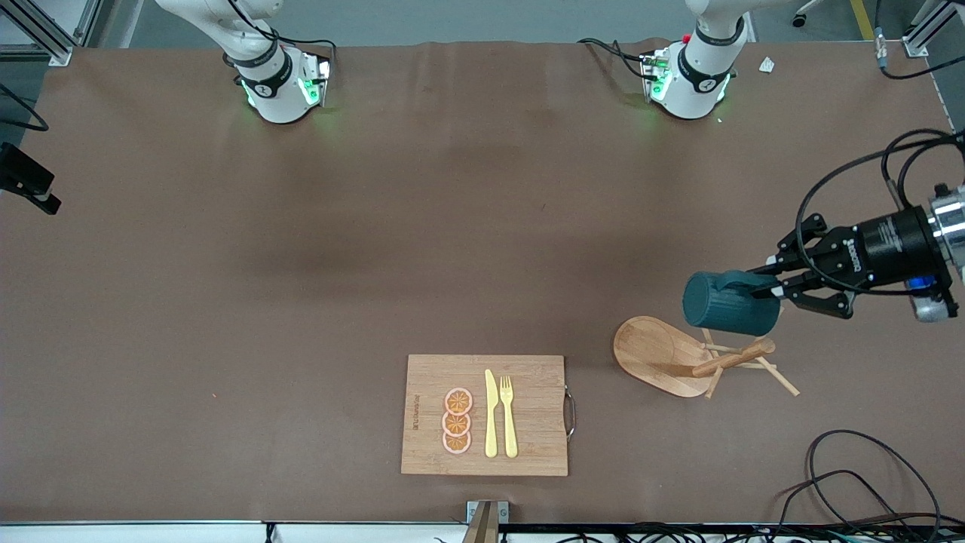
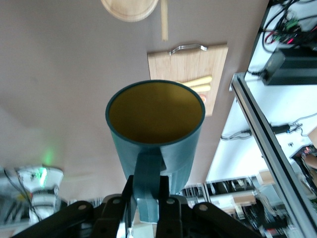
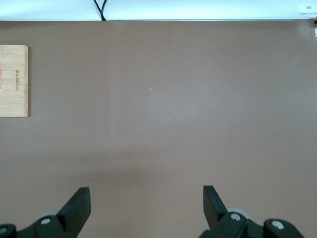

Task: Pass cup and hang on rack
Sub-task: 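Lower the mug handle onto a rack peg with the left gripper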

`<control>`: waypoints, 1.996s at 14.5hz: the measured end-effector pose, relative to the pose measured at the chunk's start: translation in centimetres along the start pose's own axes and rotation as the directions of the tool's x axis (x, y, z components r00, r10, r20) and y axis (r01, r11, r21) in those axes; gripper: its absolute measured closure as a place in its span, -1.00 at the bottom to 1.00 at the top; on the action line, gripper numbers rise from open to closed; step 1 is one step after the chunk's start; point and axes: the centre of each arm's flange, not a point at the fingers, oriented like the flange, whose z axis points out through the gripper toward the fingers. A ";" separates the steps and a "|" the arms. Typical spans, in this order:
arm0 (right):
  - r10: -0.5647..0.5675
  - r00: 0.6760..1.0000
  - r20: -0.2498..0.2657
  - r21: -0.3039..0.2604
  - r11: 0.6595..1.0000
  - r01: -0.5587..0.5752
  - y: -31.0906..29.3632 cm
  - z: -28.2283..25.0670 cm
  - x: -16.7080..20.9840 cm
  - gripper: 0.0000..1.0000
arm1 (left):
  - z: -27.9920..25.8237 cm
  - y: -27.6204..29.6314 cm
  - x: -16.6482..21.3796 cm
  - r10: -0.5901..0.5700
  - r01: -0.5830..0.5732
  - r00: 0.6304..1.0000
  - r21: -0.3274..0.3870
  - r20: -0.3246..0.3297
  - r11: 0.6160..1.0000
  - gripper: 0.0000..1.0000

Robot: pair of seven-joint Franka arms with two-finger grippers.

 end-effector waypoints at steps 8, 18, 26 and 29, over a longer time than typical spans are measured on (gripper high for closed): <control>0.006 1.000 -0.019 -0.002 1.000 -0.006 0.3 -0.9 0.1 -1.00 | 6.1 2.8 9.3 -0.162 0.172 0.959 -0.024 0.230 0.985 0.58; 0.008 1.000 -0.016 -0.002 1.000 -0.008 0.4 -0.7 0.2 -1.00 | 8.1 2.3 13.4 -0.200 0.198 0.968 0.028 0.149 0.980 0.58; 0.005 1.000 -0.014 -0.001 1.000 -0.005 0.3 -0.6 0.2 -1.00 | 8.0 2.0 14.2 -0.261 0.258 0.964 0.054 0.060 0.965 0.58; 0.005 1.000 -0.014 -0.001 1.000 -0.005 0.3 -0.6 0.2 -1.00 | 8.3 1.9 14.2 -0.279 0.278 0.960 0.066 0.013 0.958 0.58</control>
